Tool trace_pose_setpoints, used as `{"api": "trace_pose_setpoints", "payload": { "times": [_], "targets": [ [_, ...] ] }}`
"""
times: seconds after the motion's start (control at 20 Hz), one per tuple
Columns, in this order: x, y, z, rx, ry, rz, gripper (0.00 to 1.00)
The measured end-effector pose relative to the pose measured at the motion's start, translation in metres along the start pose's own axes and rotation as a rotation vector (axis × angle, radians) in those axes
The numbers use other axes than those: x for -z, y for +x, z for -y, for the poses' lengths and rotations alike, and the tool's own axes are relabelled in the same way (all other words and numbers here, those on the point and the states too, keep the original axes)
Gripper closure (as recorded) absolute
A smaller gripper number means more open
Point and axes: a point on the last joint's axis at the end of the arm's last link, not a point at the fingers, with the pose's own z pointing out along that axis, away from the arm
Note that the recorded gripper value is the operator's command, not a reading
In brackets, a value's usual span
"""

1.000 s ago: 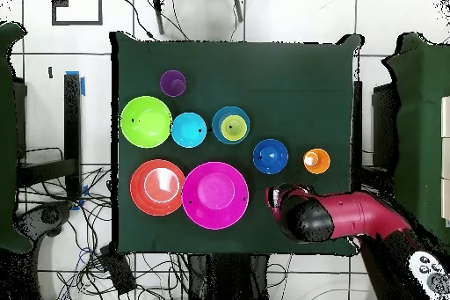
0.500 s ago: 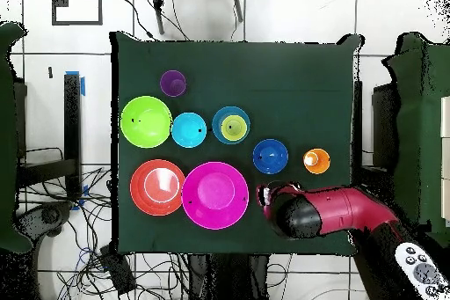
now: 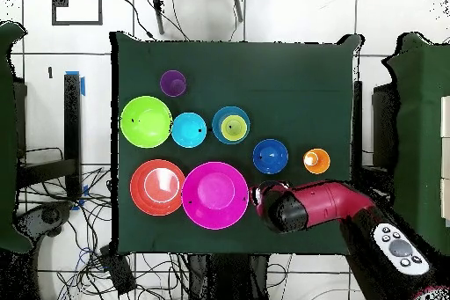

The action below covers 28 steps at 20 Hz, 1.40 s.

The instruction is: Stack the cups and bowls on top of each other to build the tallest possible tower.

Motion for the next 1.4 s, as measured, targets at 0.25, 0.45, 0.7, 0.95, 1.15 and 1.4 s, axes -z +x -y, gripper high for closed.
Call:
{"api": "trace_pose_setpoints", "payload": {
  "times": [0.25, 0.45, 0.7, 0.95, 1.15, 1.4],
  "targets": [
    [-0.022, 0.005, -0.012, 0.029, -0.015, 0.008, 0.0],
    [-0.032, 0.008, -0.021, 0.038, -0.026, 0.012, 0.0],
    [-0.033, 0.009, -0.021, 0.036, -0.023, 0.03, 0.0],
    [-0.023, 0.008, -0.005, -0.012, -0.013, 0.044, 0.0],
    [-0.004, 0.006, 0.018, -0.079, 0.002, 0.07, 0.0],
    [0.02, 0.005, 0.049, -0.152, 0.029, 0.097, 0.0]
  ]
}}
